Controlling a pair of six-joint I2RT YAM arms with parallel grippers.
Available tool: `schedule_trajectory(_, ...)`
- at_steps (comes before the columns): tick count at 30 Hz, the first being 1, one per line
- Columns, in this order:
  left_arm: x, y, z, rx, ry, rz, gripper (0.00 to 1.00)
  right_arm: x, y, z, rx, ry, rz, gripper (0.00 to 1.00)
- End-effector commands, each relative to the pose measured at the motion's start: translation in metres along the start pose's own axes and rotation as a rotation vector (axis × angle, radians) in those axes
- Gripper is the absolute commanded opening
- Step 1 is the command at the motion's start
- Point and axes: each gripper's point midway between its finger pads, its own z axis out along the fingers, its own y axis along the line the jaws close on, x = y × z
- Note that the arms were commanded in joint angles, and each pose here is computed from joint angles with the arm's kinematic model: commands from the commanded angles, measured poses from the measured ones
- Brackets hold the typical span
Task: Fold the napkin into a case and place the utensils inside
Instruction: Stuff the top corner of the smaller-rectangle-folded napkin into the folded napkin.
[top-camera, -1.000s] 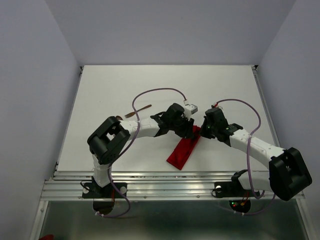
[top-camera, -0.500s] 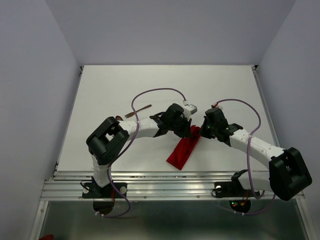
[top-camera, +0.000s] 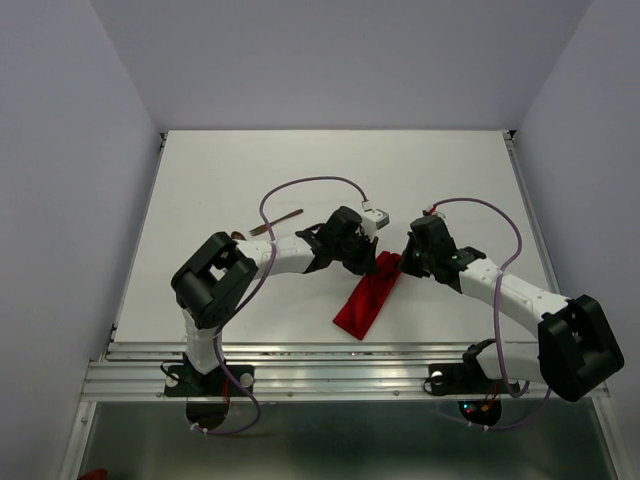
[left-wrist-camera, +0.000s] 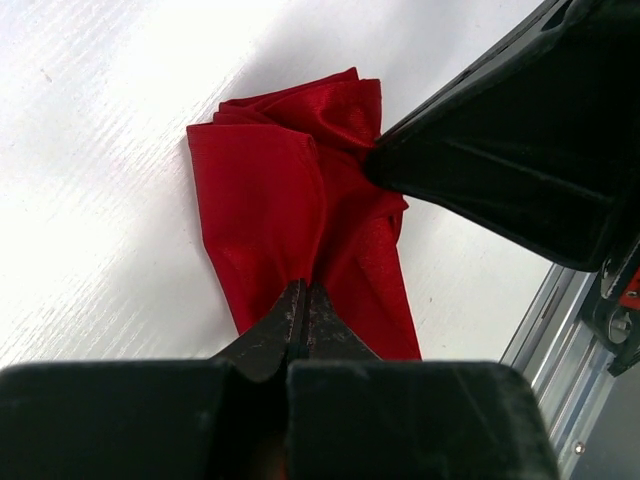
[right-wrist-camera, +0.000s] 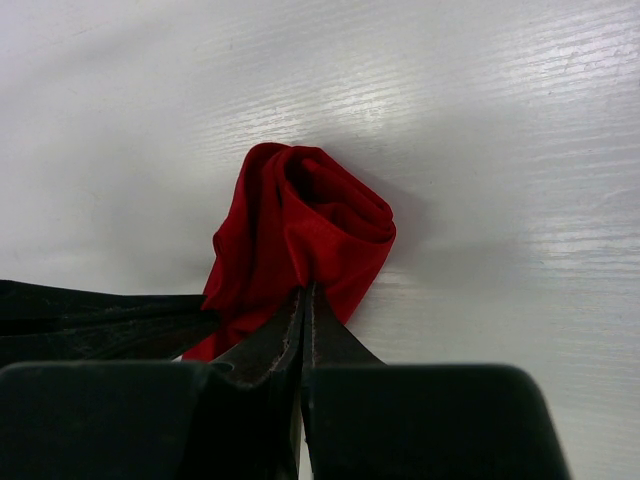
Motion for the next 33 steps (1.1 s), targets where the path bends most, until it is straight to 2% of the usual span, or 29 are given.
schedule_trajectory(1, -0.008, -0.005, -0.003, 0.027, -0.034, 0.045, 0.00, -0.005, 0.008, -0.004, -0.037, -0.030, 0.009, 0.01)
schedule_trajectory(13, -0.006, -0.005, -0.003, 0.024, -0.029, 0.048, 0.00, -0.003, 0.009, -0.003, -0.044, -0.022, 0.008, 0.01)
schedule_trajectory(15, -0.008, 0.003, -0.002, -0.034, -0.025, 0.023, 0.11, -0.003, 0.010, -0.003, -0.046, -0.022, 0.009, 0.01)
schedule_trajectory(17, -0.009, 0.006, -0.003, -0.052, -0.029, 0.019, 0.27, -0.003, 0.010, -0.002, -0.045, -0.021, 0.008, 0.01)
schedule_trajectory(18, -0.012, 0.005, -0.005, -0.054, -0.038, 0.019, 0.41, -0.003, 0.010, -0.003, -0.046, -0.022, 0.009, 0.01)
schedule_trajectory(23, -0.024, -0.004, -0.017, -0.032, -0.076, 0.037, 0.62, -0.003, 0.010, -0.001, -0.056, -0.018, 0.016, 0.01)
schedule_trajectory(25, -0.030, -0.007, -0.021, -0.028, -0.089, 0.048, 0.64, -0.003, 0.010, -0.001, -0.059, -0.018, 0.017, 0.01)
schedule_trajectory(26, -0.031, -0.007, -0.022, -0.028, -0.091, 0.055, 0.68, -0.003, 0.011, -0.001, -0.060, -0.017, 0.019, 0.01)
schedule_trajectory(29, -0.038, -0.011, -0.025, -0.020, -0.107, 0.073, 0.69, -0.003, 0.011, 0.000, -0.062, -0.014, 0.020, 0.01)
schedule_trajectory(32, -0.042, -0.010, -0.022, -0.029, -0.116, 0.100, 0.68, -0.003, 0.013, 0.000, -0.070, -0.016, 0.027, 0.01)
schedule_trajectory(33, -0.041, -0.008, -0.019, -0.056, -0.118, 0.124, 0.63, -0.002, 0.013, 0.001, -0.072, -0.013, 0.030, 0.01)
